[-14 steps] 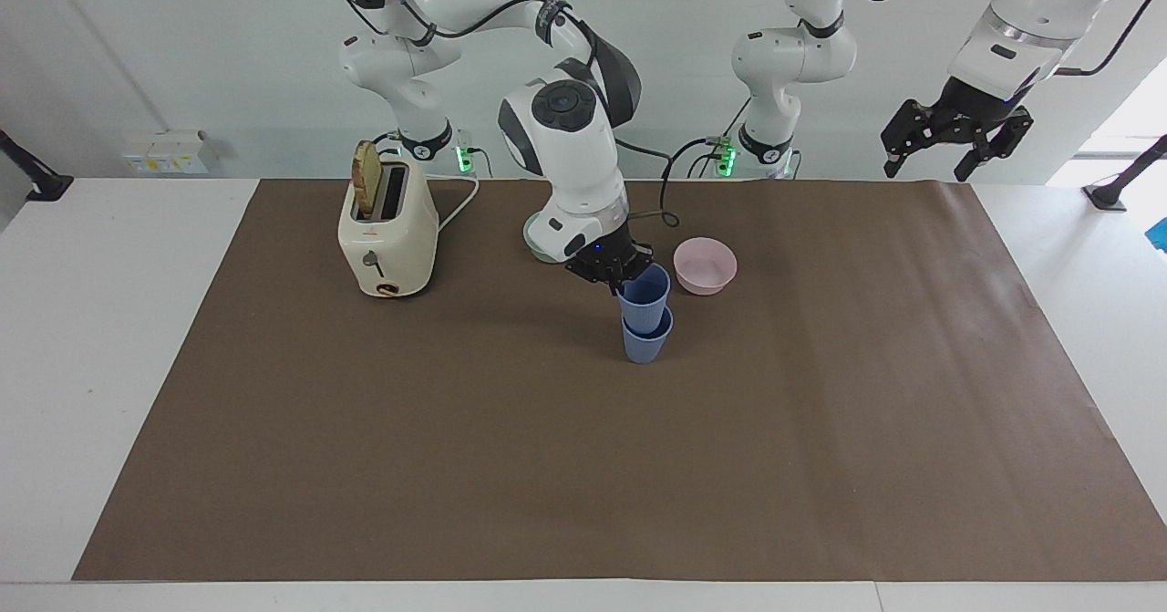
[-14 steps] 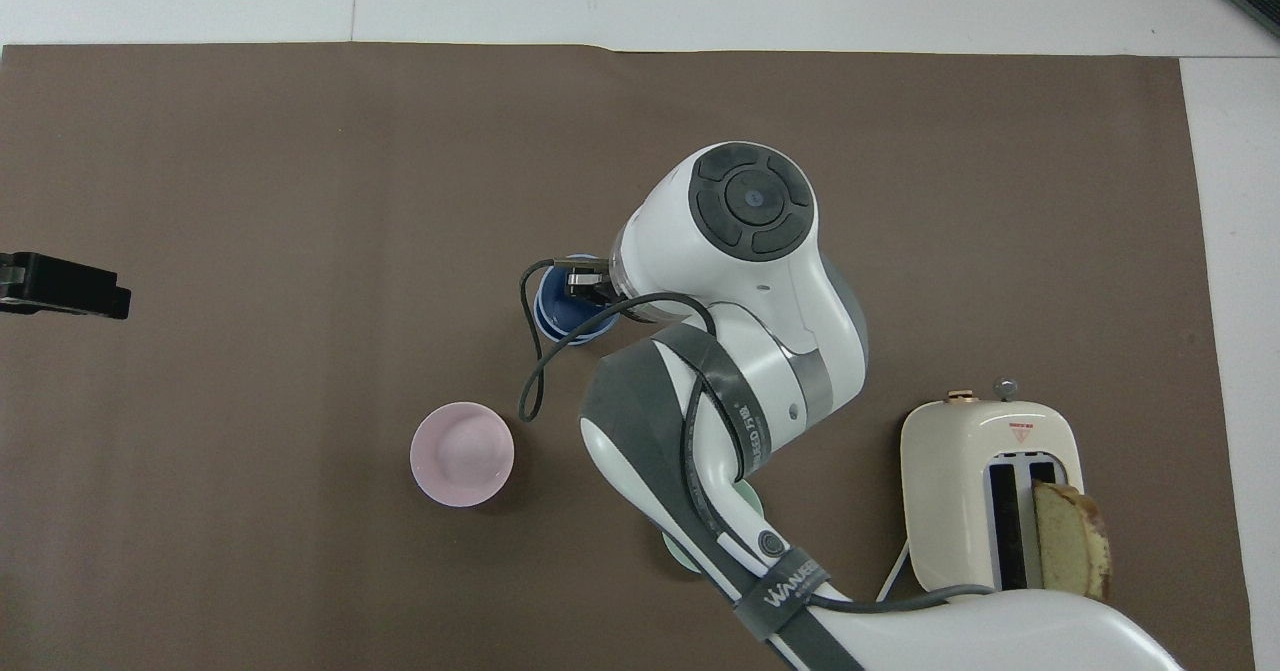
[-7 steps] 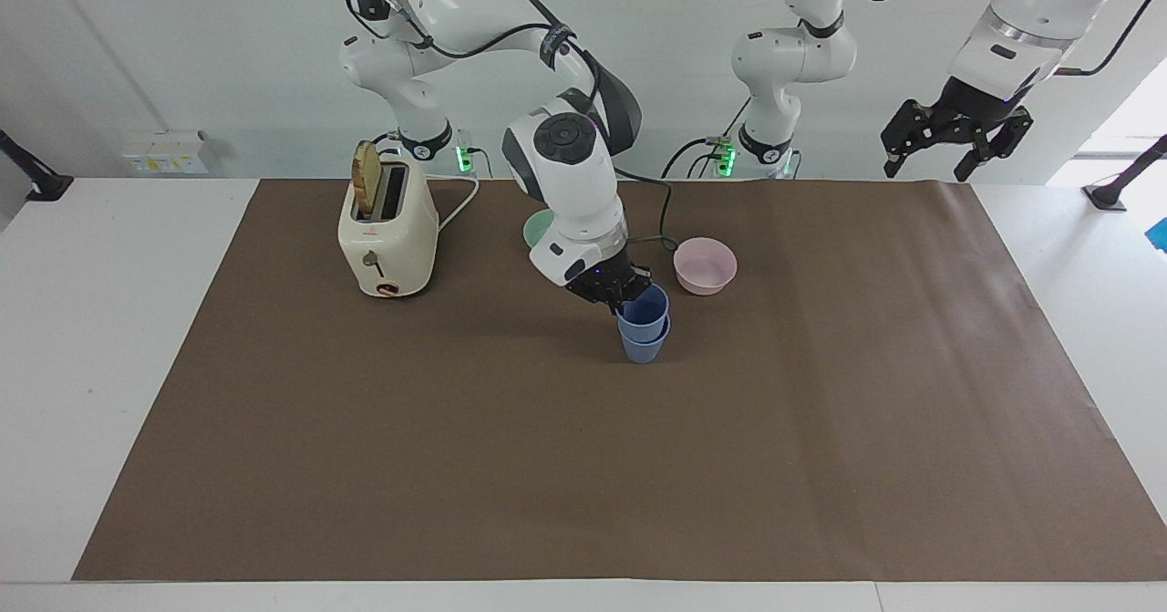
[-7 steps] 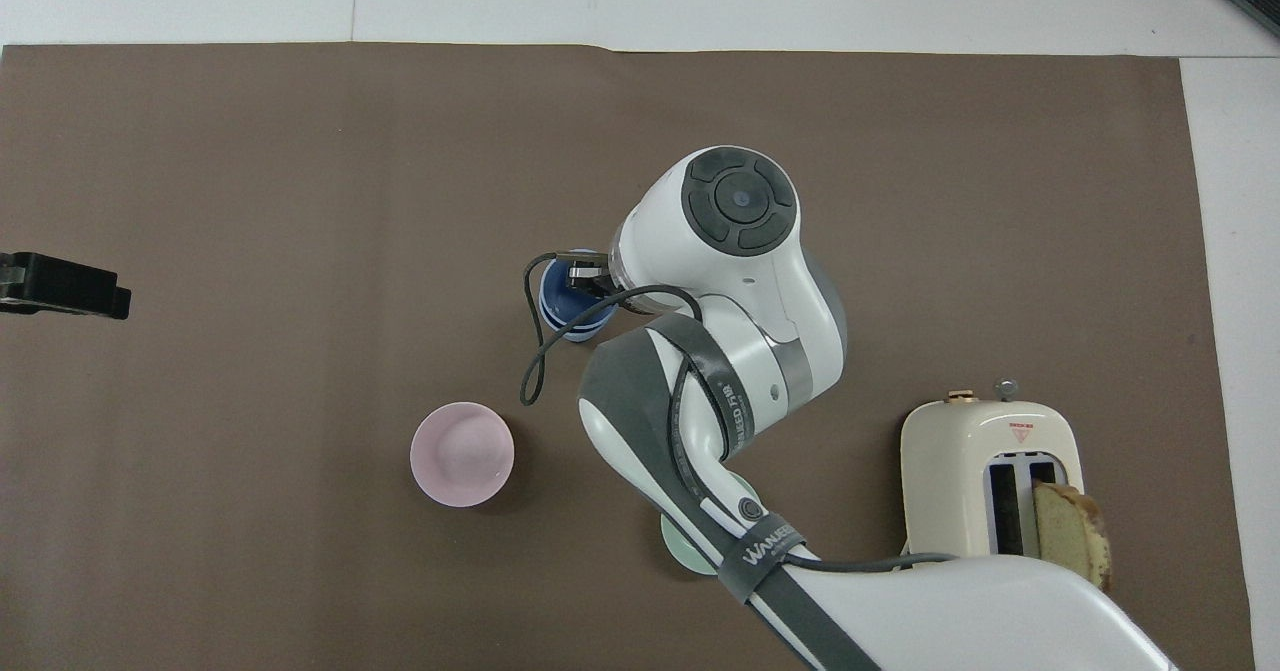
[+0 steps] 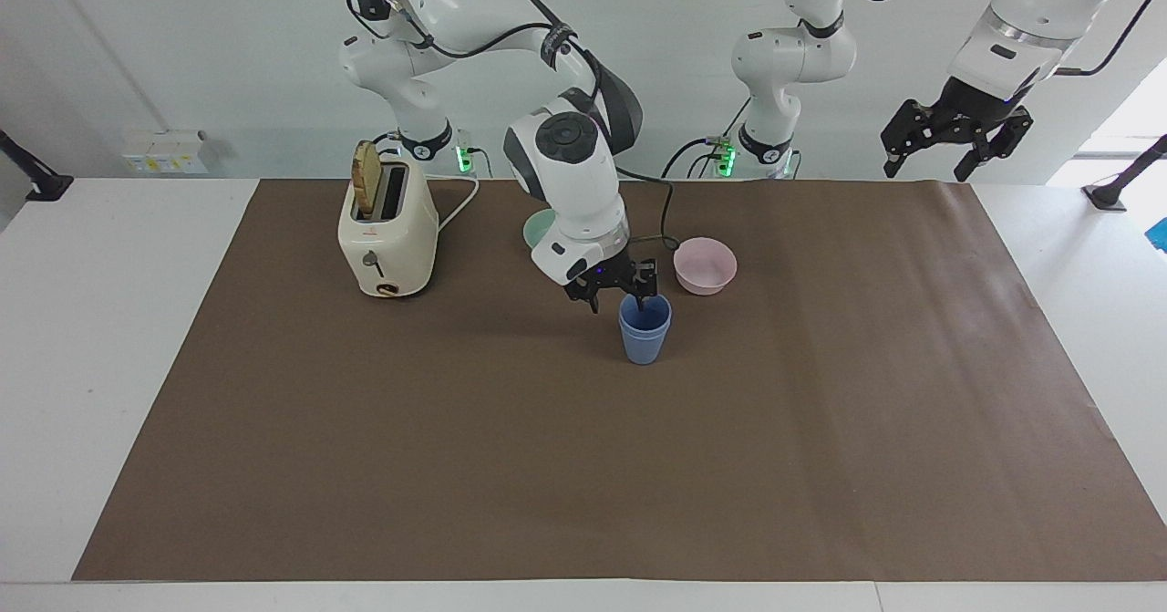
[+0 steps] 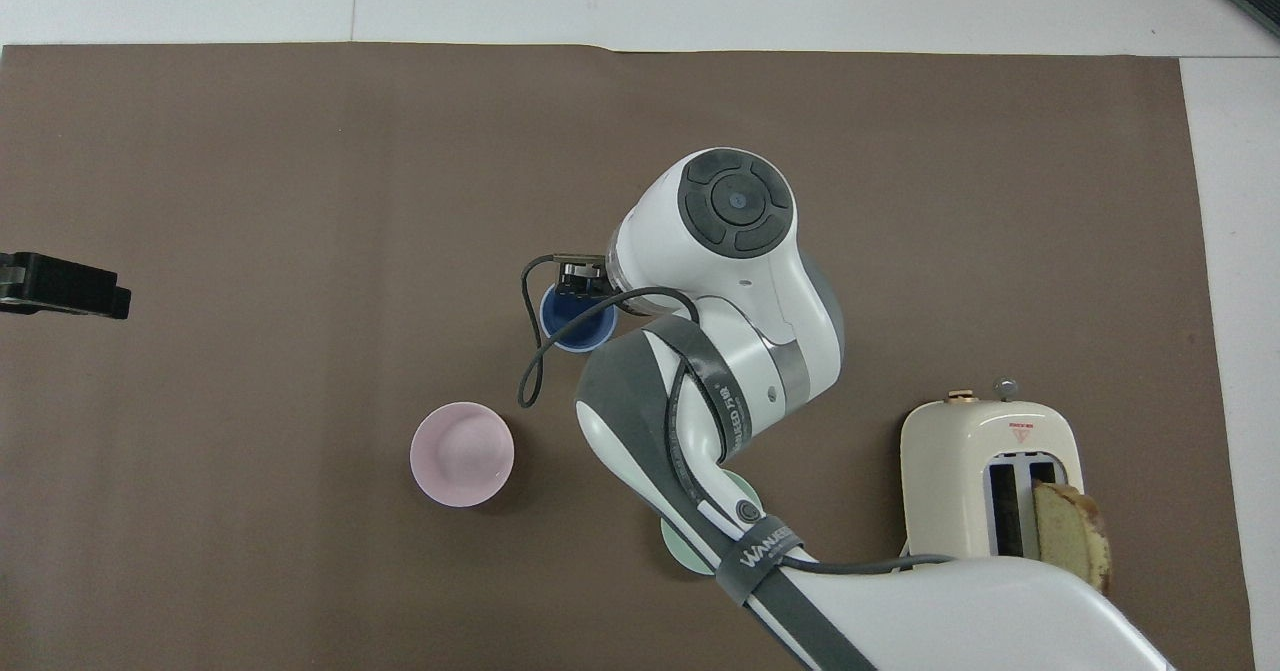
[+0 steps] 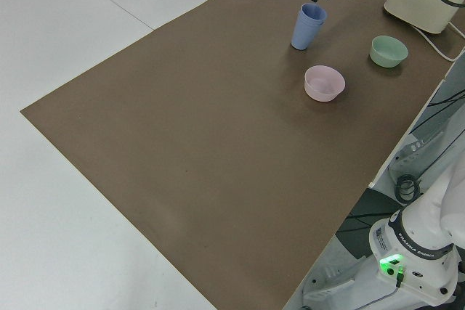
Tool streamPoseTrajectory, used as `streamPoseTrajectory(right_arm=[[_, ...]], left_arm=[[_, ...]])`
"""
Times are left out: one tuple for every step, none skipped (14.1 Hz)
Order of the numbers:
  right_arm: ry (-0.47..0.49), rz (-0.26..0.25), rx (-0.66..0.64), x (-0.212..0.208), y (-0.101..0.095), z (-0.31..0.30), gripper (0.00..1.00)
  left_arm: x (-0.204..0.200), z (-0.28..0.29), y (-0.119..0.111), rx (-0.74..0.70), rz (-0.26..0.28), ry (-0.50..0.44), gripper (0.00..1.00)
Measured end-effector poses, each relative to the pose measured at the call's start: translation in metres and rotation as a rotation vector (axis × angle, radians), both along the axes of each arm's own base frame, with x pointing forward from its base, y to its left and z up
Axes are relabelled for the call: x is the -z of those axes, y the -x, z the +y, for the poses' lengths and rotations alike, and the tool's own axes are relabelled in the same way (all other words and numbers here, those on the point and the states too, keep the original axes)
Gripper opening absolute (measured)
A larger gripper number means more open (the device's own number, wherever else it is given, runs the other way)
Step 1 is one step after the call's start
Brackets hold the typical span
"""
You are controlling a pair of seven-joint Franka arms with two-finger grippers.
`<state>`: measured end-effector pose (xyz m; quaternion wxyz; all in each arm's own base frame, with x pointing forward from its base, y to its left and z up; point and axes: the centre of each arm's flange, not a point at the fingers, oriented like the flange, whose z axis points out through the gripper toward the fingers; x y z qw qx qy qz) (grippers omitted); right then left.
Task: Stack blue cups with both arms
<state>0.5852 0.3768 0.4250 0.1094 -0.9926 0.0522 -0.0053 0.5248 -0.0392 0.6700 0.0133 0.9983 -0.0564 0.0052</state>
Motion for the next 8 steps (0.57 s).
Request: streamPoseTrajectory(right_arm=[[0.000,0.000,0.000,0.000,0.000,0.000,0.98],[0.001,0.000,-0.001,0.000,0.000,0.000,1.00],[0.002,0.001,-0.001,0.000,0.000,0.000,1.00],[0.007,0.001,-0.002,0.001,0.000,-0.001,1.00],[0.022,0.002,-0.005,0.001,-0.001,-0.004,1.00],[0.047,0.004,-0.014,0.003,-0.003,-0.011,1.00],[0.068,0.012,-0.034,0.003,-0.008,-0.023,1.00],[0.079,0.020,-0.056,0.000,-0.015,-0.043,1.00]], left_arm=[[0.000,0.000,0.000,0.000,0.000,0.000,1.00],[0.000,0.000,0.000,0.000,0.000,0.000,1.00],[0.000,0.000,0.000,0.000,0.000,0.000,1.00],[0.000,0.000,0.000,0.000,0.000,0.000,1.00],[0.000,0.000,0.000,0.000,0.000,0.000,1.00],[0.000,0.000,0.000,0.000,0.000,0.000,1.00],[0.000,0.000,0.000,0.000,0.000,0.000,1.00],[0.000,0.000,0.000,0.000,0.000,0.000,1.00]])
